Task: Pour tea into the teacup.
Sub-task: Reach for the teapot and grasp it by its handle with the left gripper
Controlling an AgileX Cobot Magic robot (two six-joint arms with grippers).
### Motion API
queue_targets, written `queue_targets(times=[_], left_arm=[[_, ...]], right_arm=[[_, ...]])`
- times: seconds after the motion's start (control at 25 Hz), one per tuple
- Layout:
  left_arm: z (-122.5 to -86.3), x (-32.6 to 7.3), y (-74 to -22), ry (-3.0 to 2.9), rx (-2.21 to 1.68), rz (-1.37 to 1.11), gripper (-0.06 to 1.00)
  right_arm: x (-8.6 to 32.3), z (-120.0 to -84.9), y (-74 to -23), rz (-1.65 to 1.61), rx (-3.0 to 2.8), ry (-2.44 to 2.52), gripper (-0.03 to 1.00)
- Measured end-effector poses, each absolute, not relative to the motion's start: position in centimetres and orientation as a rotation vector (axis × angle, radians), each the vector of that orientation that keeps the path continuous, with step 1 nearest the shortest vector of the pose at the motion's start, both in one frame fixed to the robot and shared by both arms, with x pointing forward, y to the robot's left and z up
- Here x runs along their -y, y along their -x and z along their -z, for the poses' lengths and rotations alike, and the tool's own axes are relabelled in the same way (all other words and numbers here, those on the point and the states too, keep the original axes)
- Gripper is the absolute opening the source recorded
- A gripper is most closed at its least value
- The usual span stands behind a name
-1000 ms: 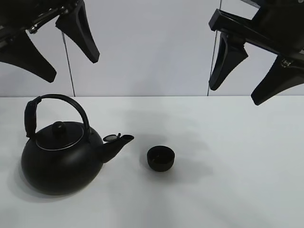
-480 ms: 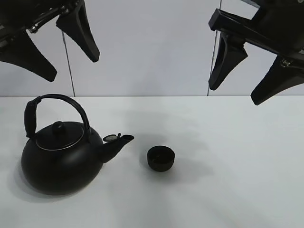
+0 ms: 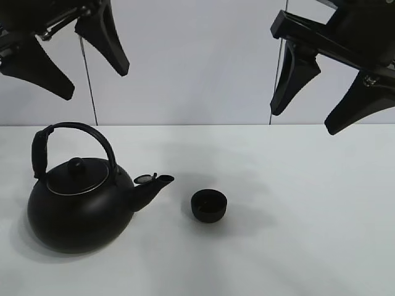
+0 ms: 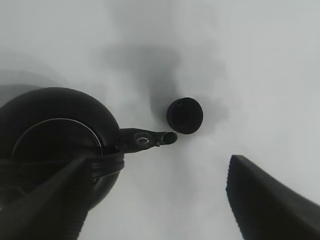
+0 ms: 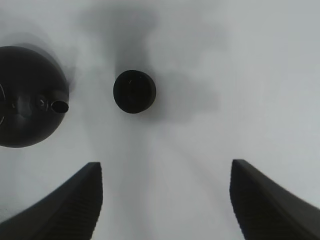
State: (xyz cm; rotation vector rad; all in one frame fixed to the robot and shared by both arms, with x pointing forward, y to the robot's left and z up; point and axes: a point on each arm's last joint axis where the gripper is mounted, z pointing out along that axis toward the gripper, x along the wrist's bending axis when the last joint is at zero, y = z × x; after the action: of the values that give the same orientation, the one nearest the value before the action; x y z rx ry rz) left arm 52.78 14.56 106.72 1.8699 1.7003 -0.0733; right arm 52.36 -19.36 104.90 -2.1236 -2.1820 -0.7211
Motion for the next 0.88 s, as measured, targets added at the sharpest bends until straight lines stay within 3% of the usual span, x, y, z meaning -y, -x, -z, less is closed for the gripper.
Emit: queue_targets(times=[0.88], left_arm=[[-106.77,-15.2,-52.98,-1.94,-1.662,-0.047,0.54]], right_arm=[[19.35,-104.94,-52.53,0.75,2.183,2.132,0.5]])
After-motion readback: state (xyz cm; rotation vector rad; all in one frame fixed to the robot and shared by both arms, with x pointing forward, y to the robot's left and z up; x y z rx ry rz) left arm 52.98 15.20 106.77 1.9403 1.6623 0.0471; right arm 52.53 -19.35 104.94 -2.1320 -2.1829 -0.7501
